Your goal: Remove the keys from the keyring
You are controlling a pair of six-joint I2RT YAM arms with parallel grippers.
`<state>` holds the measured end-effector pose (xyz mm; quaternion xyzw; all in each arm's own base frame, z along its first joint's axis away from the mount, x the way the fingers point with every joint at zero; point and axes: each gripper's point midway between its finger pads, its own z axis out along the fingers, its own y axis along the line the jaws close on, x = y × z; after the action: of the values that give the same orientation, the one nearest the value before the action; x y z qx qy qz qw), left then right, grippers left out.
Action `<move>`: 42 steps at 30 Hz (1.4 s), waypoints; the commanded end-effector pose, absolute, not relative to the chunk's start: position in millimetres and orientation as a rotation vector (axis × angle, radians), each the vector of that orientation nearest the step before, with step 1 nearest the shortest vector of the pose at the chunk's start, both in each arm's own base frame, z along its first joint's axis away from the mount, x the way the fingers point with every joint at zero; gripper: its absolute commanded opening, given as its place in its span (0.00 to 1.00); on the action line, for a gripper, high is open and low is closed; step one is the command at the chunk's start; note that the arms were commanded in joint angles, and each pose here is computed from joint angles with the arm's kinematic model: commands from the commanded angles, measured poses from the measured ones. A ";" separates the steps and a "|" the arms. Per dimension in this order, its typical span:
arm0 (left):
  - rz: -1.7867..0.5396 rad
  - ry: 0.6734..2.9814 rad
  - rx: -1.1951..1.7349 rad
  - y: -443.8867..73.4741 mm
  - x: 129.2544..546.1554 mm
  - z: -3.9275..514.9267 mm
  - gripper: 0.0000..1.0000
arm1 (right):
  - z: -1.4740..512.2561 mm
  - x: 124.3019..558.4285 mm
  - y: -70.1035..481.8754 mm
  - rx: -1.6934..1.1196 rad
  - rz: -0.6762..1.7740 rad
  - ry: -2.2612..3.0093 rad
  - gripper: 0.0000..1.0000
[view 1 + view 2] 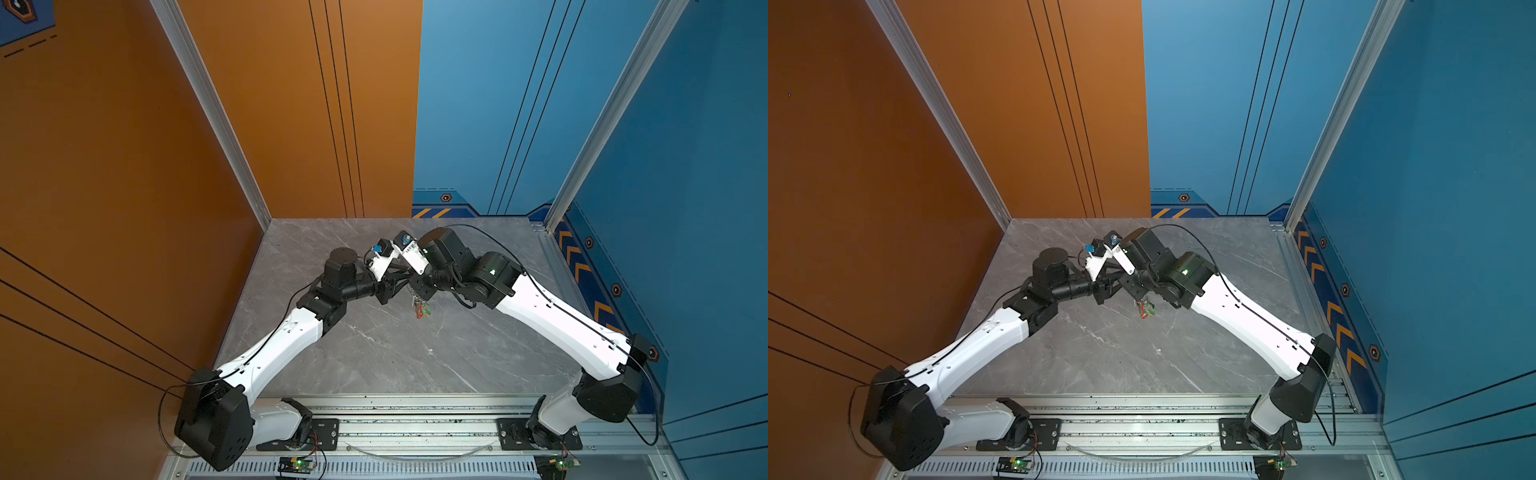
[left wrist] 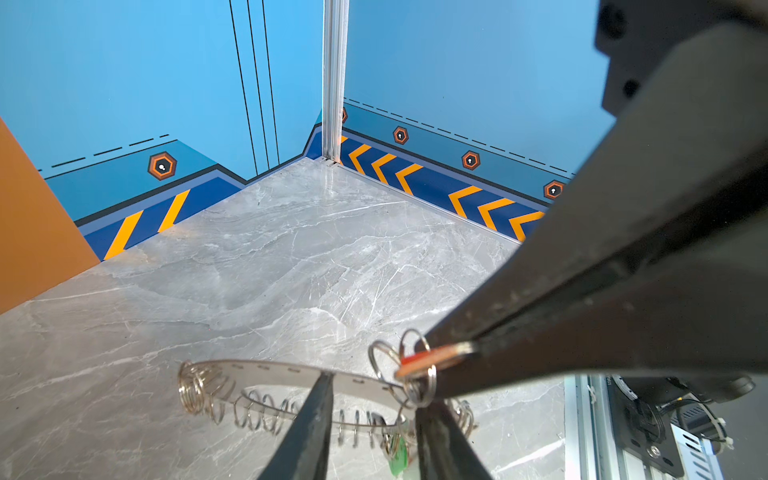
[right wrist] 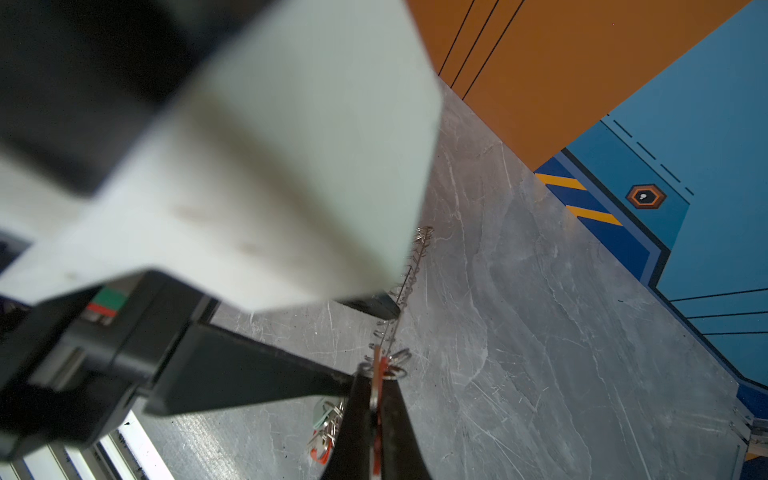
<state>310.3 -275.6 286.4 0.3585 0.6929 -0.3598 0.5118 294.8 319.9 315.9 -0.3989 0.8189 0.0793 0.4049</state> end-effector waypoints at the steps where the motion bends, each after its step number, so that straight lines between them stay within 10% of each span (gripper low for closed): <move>1: -0.876 1.589 0.894 -282.0 308.2 307.4 0.32 | 326.9 291.7 324.7 -1.001 0.249 2.054 0.00; 17: -0.804 1.542 0.935 -284.7 303.1 324.9 0.12 | 325.2 288.8 316.2 -1.020 0.226 2.068 0.00; 42: -0.702 1.444 0.865 -284.2 317.8 335.7 0.36 | 340.6 286.8 315.7 -0.970 0.307 2.077 0.00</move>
<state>320.3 -279.5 308.8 0.3684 0.6659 -0.3068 0.5716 296.9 310.9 327.5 -0.3789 0.8277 0.0929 0.4034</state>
